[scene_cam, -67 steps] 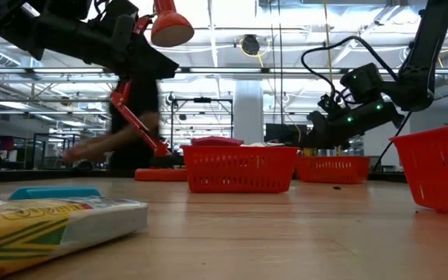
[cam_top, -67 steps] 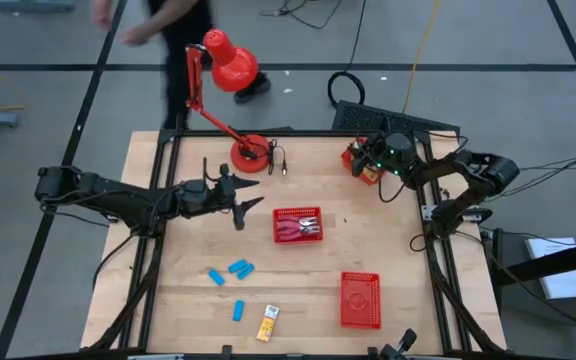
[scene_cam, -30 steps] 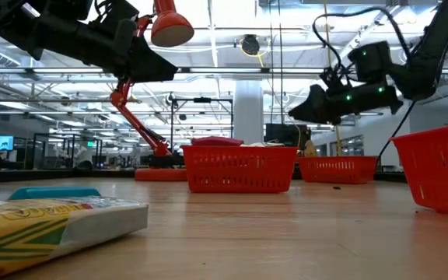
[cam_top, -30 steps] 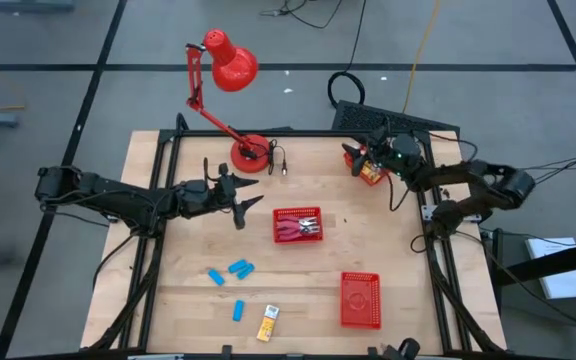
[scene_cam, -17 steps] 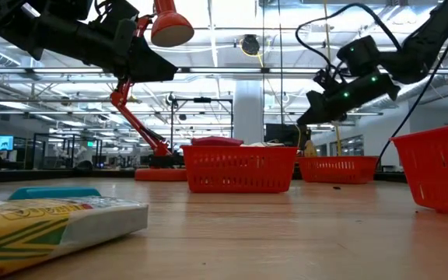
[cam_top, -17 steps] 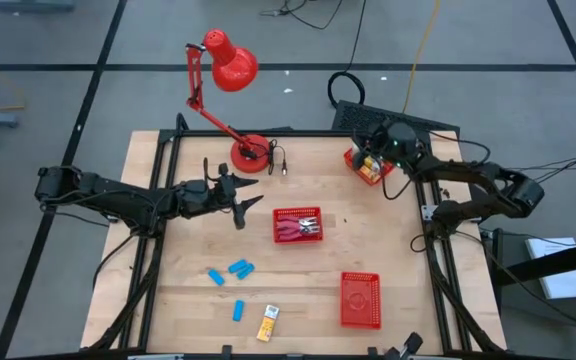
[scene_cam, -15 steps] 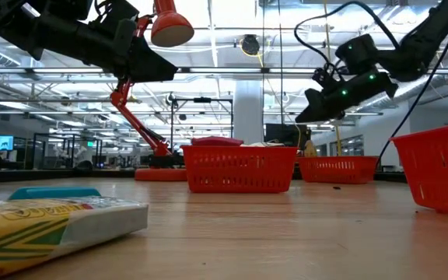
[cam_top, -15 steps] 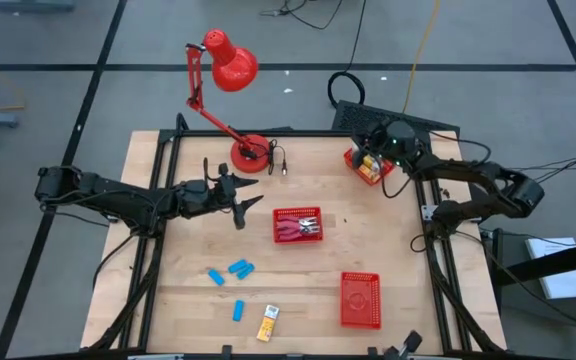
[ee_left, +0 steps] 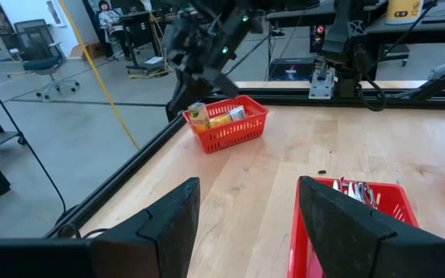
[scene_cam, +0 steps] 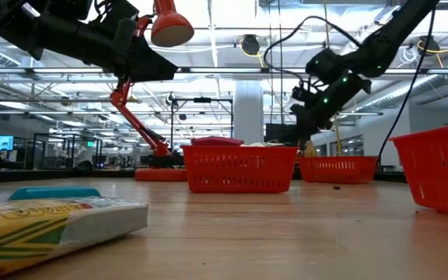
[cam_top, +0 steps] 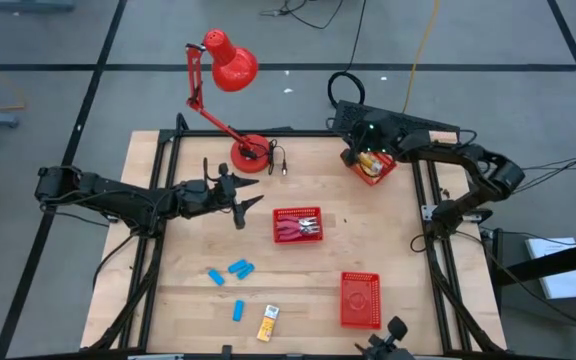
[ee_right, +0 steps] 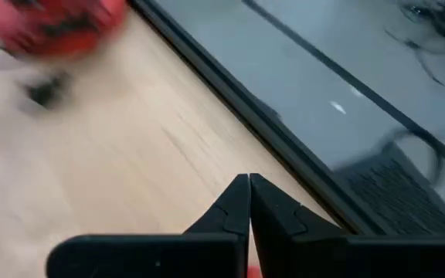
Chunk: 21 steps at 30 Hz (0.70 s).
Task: Pick & Place School Supplies
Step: Put the yellow crayon box into the top red bin
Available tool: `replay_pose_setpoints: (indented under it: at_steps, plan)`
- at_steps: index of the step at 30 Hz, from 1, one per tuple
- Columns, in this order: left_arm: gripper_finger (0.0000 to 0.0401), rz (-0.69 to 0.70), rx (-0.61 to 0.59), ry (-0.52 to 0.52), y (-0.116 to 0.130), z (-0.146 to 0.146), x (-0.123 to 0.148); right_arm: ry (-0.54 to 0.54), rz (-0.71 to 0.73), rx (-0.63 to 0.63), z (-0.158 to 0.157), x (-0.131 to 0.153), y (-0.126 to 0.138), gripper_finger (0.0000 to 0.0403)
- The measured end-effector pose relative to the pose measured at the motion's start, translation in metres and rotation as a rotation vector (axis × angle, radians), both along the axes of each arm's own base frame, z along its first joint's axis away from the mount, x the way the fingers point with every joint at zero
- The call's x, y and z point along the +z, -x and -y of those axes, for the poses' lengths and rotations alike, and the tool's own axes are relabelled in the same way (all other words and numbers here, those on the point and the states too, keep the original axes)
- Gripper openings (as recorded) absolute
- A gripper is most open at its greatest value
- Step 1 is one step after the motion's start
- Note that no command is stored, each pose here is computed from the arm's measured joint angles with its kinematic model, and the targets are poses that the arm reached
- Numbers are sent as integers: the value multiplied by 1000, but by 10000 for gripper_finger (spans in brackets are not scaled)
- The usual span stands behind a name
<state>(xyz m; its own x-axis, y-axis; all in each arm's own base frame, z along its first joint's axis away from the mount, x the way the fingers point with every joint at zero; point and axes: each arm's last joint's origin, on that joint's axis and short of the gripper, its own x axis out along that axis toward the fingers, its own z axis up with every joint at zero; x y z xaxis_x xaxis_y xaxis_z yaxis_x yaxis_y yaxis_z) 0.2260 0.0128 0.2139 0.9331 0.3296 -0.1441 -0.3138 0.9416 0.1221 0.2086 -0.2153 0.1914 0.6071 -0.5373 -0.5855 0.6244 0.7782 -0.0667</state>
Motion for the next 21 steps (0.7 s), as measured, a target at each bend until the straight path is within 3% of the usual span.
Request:
replay_pose_setpoints:
  at_steps: [8, 17, 21]
  plan:
    - [225, 0, -3, 0, 0, 0, 0, -77, -207, -71, -11, -6, 12, 0]
    - [225, 4, -4, -1, 0, 0, 0, -17, -103, -90, -46, 19, 30, 0]
    - [225, -2, -10, 4, 0, 2, 0, 36, 17, 28, -78, 24, 31, 0]
